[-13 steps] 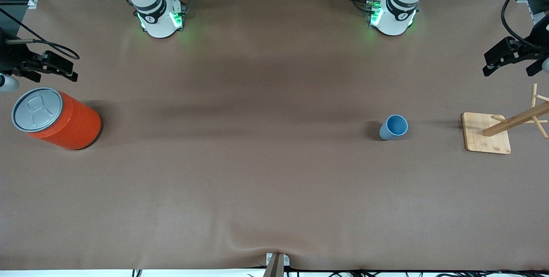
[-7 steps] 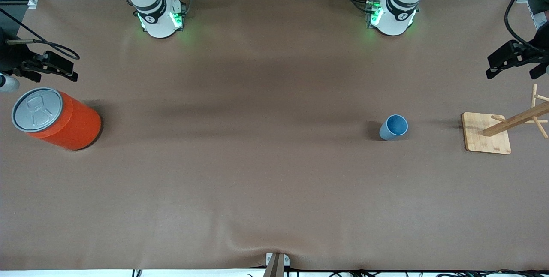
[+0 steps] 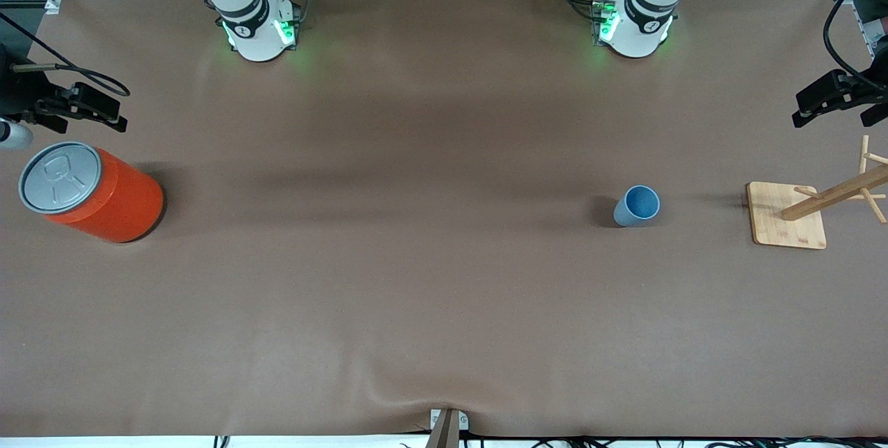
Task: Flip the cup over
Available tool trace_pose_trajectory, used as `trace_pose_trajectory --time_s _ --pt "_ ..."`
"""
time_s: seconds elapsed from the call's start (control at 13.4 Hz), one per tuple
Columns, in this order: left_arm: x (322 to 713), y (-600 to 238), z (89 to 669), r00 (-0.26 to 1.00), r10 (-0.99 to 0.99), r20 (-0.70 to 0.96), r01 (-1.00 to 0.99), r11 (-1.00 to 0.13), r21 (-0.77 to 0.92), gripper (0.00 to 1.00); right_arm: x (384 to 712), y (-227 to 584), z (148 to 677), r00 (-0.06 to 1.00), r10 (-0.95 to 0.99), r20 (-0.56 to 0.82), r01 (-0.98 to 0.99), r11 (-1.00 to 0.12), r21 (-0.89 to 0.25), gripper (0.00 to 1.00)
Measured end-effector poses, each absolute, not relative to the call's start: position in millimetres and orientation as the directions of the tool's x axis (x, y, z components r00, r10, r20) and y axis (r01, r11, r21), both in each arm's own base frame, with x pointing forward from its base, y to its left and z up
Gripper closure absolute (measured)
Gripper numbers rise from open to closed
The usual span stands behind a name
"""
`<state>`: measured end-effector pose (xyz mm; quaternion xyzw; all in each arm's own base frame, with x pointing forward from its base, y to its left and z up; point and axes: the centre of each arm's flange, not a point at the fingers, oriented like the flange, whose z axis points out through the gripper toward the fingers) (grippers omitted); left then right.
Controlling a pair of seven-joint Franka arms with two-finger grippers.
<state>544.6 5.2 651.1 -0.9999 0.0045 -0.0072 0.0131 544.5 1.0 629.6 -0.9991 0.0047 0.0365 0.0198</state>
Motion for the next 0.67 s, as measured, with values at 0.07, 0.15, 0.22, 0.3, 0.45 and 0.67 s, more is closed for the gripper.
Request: trace_pose_trajectory --time_s 0.07,0.15,0.22,0.3,0.45,0.67 --pt "544.6 5.0 651.1 1.0 -0.009 0.014 -0.008 -1.0 -0.026 0.0 544.5 1.1 629.6 0.997 -0.008 -0.073 -0.011 -0.999 -0.039 0.0" --pt "544.6 4.8 651.1 1.0 -0.006 0.014 -0.006 -1.0 -0.026 0.0 544.5 1.1 629.6 0.997 -0.008 -0.073 -0.011 -0.999 -0.039 0.0" --pt "544.6 4.5 651.1 1.0 0.006 0.015 0.006 -1.0 -0.026 0.0 544.5 1.1 629.5 0.997 -0.008 -0.073 -0.011 -0.999 -0.039 0.0" --pt "544.6 4.2 651.1 1.0 0.024 0.015 0.024 -0.999 -0.026 0.0 544.5 1.1 629.5 0.997 -0.008 -0.073 -0.011 -0.999 -0.039 0.0" --pt "544.6 3.4 651.1 0.999 0.044 0.016 0.045 -0.999 -0.025 0.0 544.5 1.2 629.4 0.997 -0.008 -0.074 -0.011 -0.999 -0.039 0.0" --pt "544.7 3.4 650.5 0.999 0.046 0.015 0.047 -0.999 -0.025 0.0 544.5 1.5 629.3 0.997 -0.007 -0.074 -0.01 -0.999 -0.039 0.0"
